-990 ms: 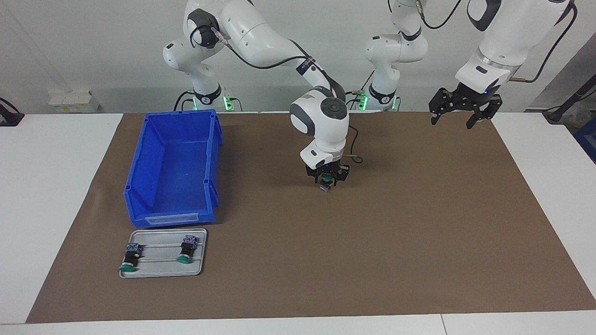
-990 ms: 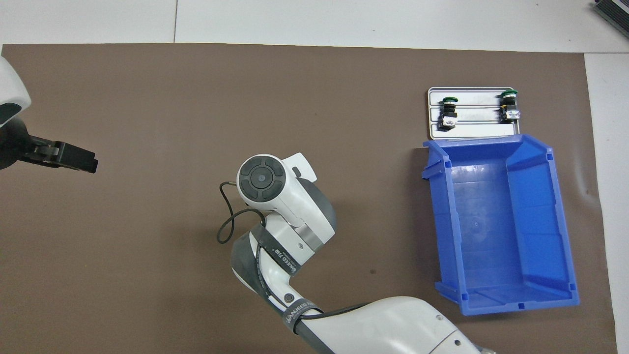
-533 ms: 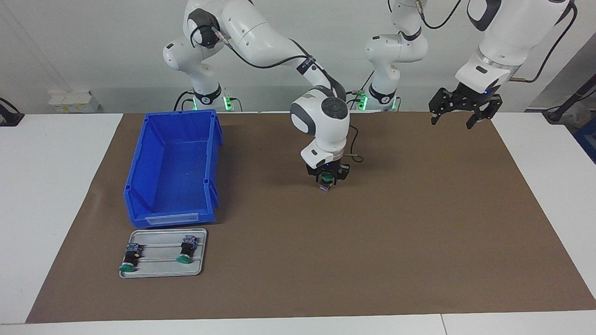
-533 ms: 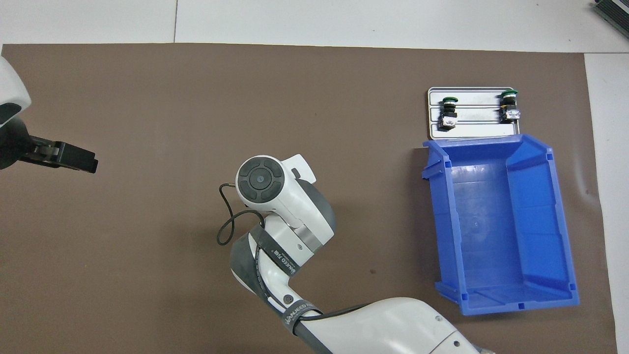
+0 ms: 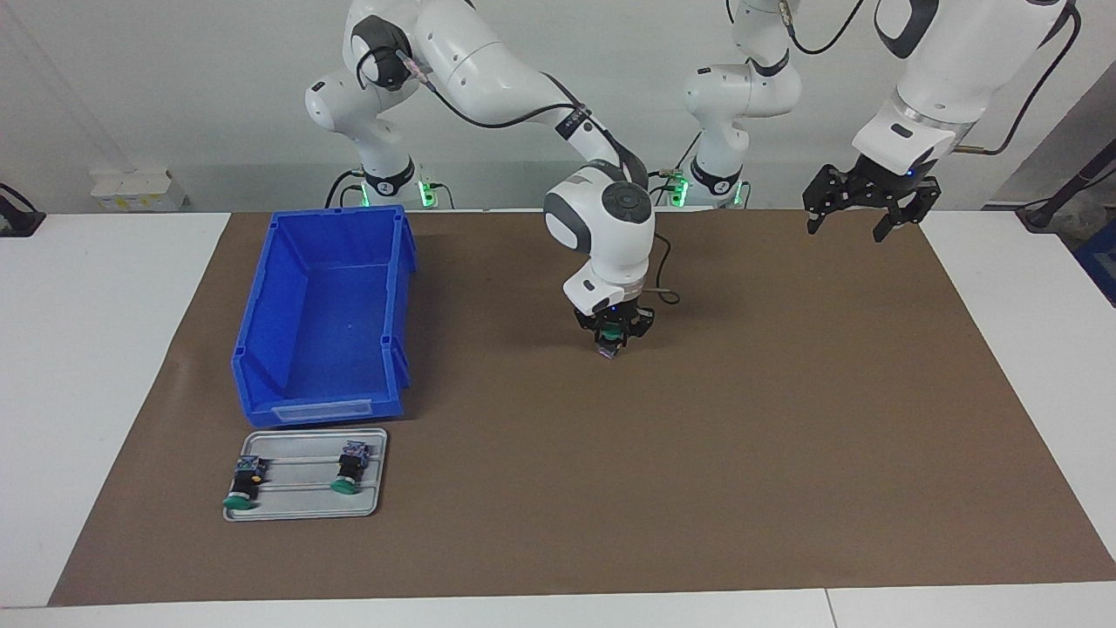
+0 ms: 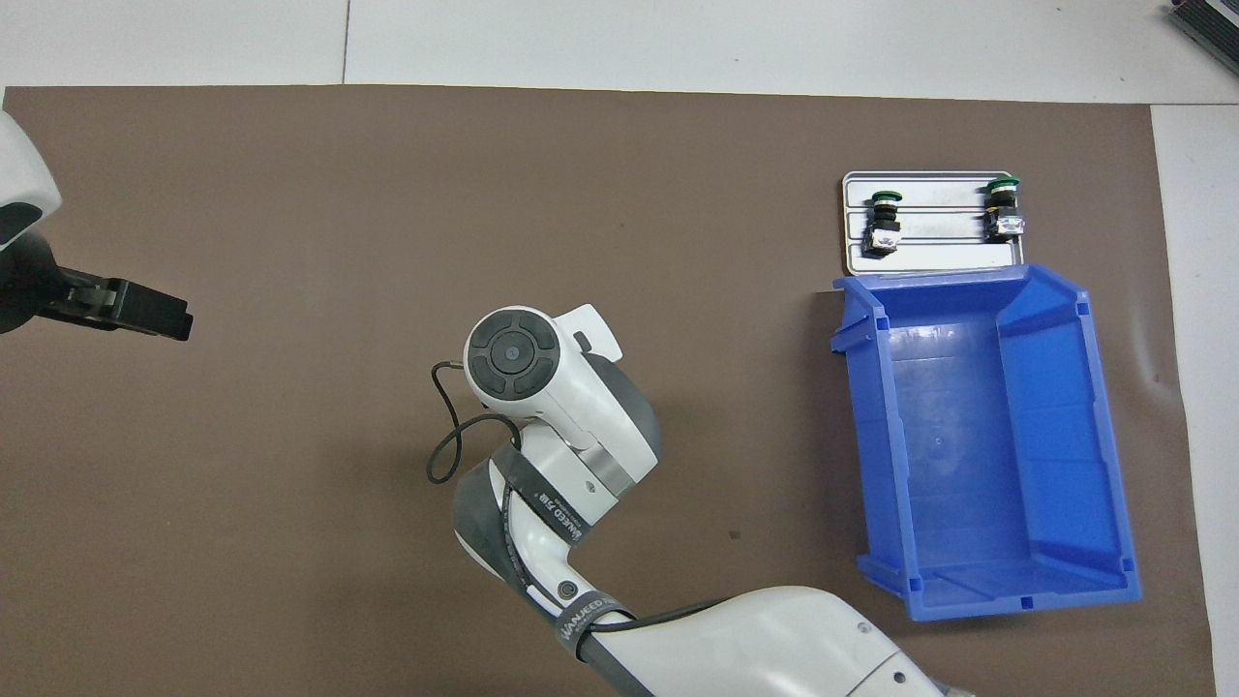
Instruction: Place and press button with both arms
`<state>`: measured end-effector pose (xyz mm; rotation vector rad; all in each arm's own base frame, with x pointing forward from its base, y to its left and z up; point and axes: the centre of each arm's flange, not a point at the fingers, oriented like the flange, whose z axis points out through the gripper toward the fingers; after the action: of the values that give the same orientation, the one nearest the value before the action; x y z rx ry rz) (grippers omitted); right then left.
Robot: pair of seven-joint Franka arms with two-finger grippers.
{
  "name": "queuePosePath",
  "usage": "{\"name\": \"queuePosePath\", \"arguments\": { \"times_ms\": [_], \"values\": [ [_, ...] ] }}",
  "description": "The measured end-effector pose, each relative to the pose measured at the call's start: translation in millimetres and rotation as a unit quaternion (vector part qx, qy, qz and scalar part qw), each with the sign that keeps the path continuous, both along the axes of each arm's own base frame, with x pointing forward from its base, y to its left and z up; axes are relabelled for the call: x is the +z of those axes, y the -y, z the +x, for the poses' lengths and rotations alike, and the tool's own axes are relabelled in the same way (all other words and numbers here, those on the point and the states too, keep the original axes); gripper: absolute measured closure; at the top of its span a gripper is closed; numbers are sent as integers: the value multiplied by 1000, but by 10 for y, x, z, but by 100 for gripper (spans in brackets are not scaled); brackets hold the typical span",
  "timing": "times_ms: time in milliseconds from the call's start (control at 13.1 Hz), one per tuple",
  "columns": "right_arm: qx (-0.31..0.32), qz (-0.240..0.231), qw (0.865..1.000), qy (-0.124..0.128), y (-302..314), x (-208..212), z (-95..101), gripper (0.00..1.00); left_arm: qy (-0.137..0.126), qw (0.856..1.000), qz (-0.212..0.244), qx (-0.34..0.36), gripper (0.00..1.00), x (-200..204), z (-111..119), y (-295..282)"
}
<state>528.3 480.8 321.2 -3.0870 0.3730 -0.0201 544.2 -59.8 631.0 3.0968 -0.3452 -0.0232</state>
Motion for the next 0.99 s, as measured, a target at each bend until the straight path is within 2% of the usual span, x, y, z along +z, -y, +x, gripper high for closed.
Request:
{"name": "queuePosePath", "arguments": {
  "times_ms": [609,837,990],
  "values": [
    [-2,0,1000,0,28,11,21,53,0,1000,0,0,0,0,0,0],
    [-9,3,1000,5,194,130,208,53,0,1000,0,0,0,0,0,0],
    [-3,0,1000,3,483,254,456,53,0,1000,0,0,0,0,0,0]
  ]
}}
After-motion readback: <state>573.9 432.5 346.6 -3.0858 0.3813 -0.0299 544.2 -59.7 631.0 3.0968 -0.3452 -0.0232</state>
